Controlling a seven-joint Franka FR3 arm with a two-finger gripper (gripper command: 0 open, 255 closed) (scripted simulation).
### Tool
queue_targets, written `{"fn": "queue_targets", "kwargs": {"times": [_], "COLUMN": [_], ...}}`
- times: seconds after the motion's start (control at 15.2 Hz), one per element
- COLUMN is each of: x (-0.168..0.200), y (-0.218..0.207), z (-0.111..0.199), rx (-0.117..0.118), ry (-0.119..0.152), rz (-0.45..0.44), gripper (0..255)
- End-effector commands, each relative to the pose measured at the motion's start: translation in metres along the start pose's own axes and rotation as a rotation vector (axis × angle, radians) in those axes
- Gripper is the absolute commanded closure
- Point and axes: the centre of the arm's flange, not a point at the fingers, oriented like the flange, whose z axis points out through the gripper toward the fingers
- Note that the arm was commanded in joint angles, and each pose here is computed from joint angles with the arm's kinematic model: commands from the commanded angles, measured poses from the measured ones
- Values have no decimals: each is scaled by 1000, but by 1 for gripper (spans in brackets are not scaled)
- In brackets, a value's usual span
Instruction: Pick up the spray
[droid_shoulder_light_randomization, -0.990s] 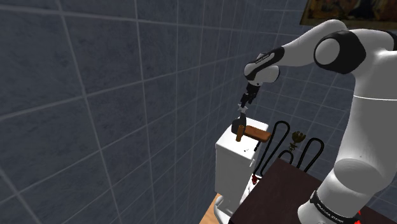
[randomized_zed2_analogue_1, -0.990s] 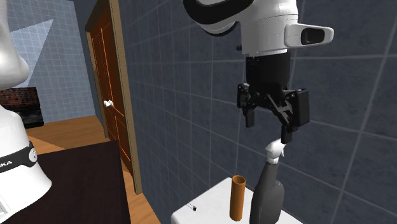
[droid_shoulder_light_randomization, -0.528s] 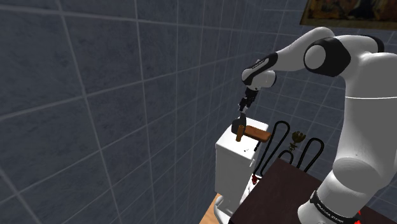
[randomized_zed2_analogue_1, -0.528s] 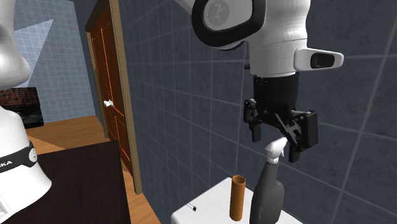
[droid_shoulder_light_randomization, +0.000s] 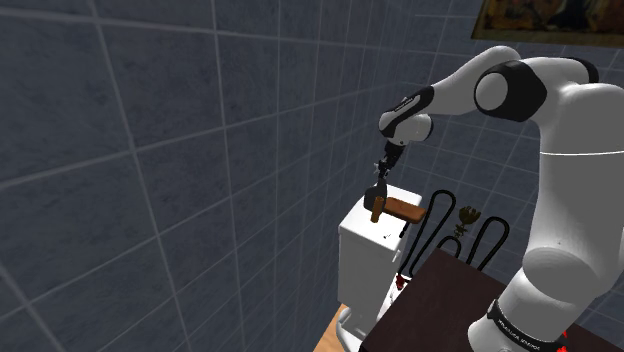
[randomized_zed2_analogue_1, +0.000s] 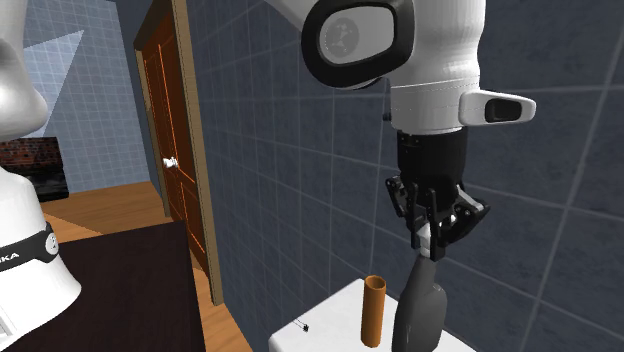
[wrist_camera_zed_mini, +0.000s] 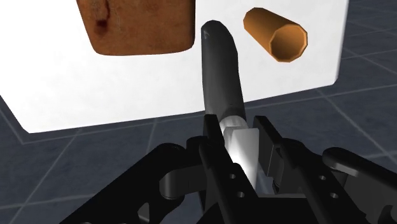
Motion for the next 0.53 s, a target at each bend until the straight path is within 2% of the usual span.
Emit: {"fn": "queue_targets", "kwargs": {"times": [0.0, 0.26, 0.46], "x": [0, 1, 3], "y": [0, 0, 0], "z": [0, 0, -15], "rx": [0, 0, 0], "ry": [-1, -1, -1], "rz": [0, 0, 0], "gripper": [255, 255, 255]}}
